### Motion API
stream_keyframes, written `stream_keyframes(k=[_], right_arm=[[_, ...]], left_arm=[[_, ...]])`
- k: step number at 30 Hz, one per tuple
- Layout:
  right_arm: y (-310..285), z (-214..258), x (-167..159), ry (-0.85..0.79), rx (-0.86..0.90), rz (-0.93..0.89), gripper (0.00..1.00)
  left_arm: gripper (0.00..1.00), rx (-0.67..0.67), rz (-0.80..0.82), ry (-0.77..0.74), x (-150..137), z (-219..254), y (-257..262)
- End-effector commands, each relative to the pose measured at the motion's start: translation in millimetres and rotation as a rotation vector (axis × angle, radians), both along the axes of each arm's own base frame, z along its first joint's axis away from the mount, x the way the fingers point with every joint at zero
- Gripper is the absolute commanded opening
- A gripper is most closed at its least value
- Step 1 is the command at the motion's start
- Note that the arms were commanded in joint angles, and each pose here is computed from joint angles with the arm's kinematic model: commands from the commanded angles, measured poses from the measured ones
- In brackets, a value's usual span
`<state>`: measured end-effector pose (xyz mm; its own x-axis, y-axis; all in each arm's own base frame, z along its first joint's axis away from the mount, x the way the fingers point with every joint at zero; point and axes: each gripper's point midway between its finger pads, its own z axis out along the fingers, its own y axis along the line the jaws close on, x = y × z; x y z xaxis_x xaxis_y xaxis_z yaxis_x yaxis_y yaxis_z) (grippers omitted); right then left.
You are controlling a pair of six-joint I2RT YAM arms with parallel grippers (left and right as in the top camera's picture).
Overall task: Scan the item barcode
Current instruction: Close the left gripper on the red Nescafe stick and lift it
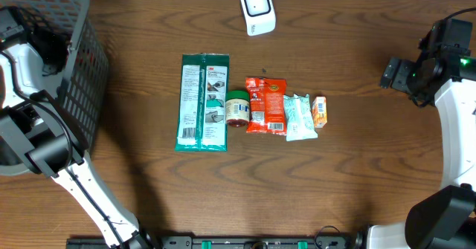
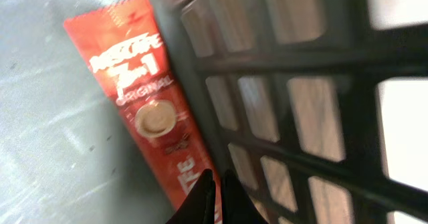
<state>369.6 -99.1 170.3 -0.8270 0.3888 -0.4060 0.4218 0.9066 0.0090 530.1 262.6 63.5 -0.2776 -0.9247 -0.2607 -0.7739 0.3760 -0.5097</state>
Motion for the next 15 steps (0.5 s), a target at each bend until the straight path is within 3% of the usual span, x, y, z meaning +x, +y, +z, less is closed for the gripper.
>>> stream_keyframes(k=[1, 10, 15], right_arm=[[-1.4, 3.9, 1.2, -0.009, -0.007, -0.002, 0.99], [-1.4, 3.9, 1.2, -0.009, -0.007, -0.002, 0.99], [-1.3, 3.9, 1.2, -0.009, -0.007, -0.002, 0.99]], left_arm=[[0.07, 0.001, -0.014, -0.026, 0.6, 7.2, -7.3], [0.07, -0.021, -0.031, 0.028, -1.6, -34.2, -15.7], [0.07, -0.007, -0.056, 0.065, -11.7, -35.0, -14.2]])
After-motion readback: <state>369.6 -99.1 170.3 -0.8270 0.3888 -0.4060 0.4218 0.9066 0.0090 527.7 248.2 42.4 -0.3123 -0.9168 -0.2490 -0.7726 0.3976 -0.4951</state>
